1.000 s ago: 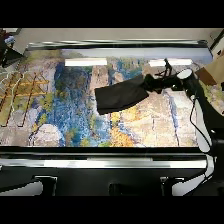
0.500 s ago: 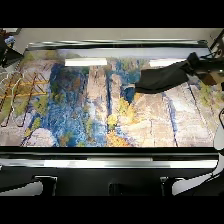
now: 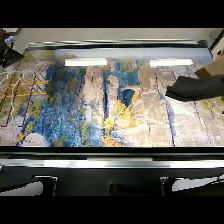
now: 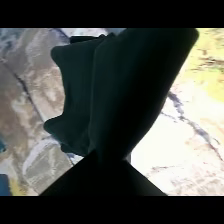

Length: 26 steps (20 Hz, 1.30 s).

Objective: Fold the clothes and pants, and hang the long-sleeved shirts on hangers.

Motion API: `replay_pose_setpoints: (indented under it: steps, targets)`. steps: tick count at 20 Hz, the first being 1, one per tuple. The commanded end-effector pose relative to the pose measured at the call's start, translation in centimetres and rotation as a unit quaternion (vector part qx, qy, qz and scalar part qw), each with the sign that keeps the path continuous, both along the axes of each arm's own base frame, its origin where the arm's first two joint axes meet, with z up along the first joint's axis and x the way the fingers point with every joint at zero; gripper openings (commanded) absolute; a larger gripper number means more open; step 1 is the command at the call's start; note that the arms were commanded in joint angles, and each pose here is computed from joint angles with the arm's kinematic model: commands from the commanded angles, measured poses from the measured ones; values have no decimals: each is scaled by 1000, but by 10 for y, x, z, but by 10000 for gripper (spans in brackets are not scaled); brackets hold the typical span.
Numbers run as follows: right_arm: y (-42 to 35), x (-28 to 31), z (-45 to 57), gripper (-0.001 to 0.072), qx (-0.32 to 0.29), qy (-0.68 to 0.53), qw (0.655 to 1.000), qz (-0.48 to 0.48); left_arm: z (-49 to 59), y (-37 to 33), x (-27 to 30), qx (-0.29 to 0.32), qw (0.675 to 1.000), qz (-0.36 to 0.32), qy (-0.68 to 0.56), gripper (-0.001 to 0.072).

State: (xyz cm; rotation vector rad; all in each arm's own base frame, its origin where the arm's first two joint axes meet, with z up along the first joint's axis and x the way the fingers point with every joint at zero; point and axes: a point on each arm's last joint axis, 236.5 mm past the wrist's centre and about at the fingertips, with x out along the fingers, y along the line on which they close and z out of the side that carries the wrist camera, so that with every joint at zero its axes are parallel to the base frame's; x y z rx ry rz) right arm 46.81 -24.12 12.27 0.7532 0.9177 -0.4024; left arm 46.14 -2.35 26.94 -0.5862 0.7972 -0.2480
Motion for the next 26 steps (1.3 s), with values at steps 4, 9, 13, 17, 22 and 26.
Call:
replay_pose_setpoints:
  steps: [4,9,13,17,22,26]
  targets:
    - [-64,-96,-26,25,-44,157,980,-112,-1,0,0,0,1000,-1,2,19]
    - [-42,-141,-84,25,20,269,951,-149,-6,-3,-7,2,1000,-10,17,19]
    - [-14,-186,-128,25,56,346,921,-170,-8,-4,-9,3,1000,-14,23,19]
    - [-2,-252,-152,26,26,430,885,-176,-8,-4,-9,3,1000,-14,23,19]
    - [19,-289,-175,27,29,466,865,-184,-8,-4,-9,2,1000,-14,23,19]
    - [28,-304,-187,28,34,487,854,-179,-8,-7,-9,3,1000,-17,23,19]
